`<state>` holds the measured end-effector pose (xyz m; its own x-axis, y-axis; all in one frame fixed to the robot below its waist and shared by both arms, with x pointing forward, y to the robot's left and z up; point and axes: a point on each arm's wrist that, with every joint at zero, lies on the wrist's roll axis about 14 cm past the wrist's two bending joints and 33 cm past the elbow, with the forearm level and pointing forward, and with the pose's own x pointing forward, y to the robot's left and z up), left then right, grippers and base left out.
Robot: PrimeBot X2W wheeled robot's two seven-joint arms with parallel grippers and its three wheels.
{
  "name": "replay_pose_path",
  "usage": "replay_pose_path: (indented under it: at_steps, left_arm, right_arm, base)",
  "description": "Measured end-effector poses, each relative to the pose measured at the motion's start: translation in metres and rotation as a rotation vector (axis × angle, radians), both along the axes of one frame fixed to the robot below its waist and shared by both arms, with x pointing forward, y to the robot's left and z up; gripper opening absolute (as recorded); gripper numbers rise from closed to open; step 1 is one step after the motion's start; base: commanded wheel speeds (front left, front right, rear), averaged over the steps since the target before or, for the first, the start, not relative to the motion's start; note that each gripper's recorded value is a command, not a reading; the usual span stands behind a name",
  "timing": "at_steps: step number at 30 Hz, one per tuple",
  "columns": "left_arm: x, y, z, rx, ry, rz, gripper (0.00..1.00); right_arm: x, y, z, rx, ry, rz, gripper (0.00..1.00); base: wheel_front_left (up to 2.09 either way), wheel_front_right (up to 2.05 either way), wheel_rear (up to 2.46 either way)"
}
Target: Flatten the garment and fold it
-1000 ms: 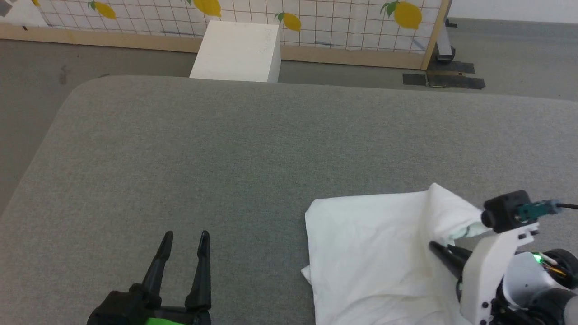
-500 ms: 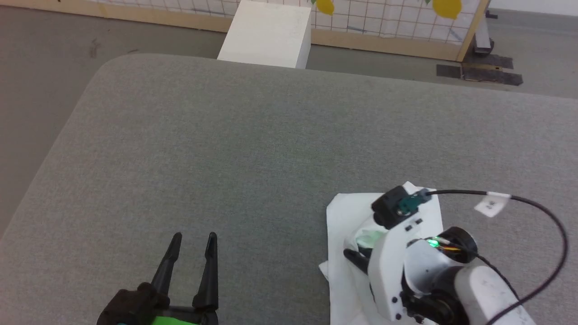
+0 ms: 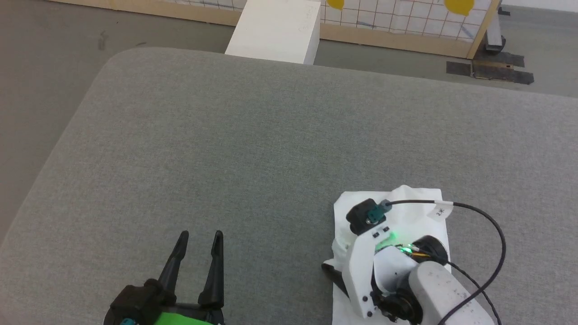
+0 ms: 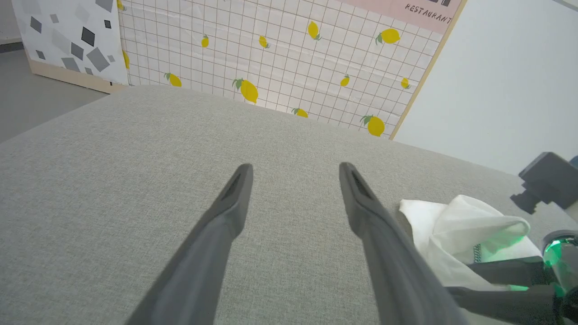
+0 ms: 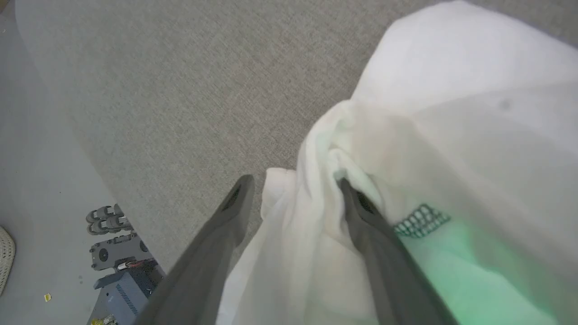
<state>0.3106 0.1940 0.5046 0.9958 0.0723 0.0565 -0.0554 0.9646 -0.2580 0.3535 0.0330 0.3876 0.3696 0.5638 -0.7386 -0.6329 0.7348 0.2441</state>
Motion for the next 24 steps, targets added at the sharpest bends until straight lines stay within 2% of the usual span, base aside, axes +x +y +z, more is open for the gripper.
replay_pose_path:
  at_steps: [5,10,13,18,22,24]
  left_arm:
    - [0.002,-0.004,0.0,-0.004,-0.002,-0.017,1.0]
    - [0.004,-0.008,0.002,-0.005,-0.014,-0.035,1.0]
    - [0.005,-0.011,0.005,-0.003,-0.023,-0.046,1.0]
    - [0.008,-0.013,0.007,0.001,-0.031,-0.06,1.0]
    - [0.011,-0.016,0.005,0.001,-0.024,-0.071,1.0]
    - [0.013,-0.018,0.003,0.001,-0.017,-0.077,1.0]
  right_arm:
    - [-0.006,0.013,0.014,0.061,-0.006,0.03,1.0]
    - [0.008,0.009,0.054,0.151,-0.081,-0.005,1.0]
    - [0.023,-0.019,0.077,0.173,-0.149,-0.081,1.0]
    - [0.041,-0.095,0.096,0.154,-0.24,-0.297,1.0]
    - [0.04,-0.142,0.088,0.101,-0.248,-0.441,1.0]
    - [0.036,-0.153,0.079,0.093,-0.221,-0.487,1.0]
  base:
    - [0.0,0.0,0.0]
    - [0.0,0.0,0.0]
    - [0.0,0.0,0.0]
    - [0.0,0.0,0.0]
    - [0.0,0.0,0.0]
    - [0.0,0.0,0.0]
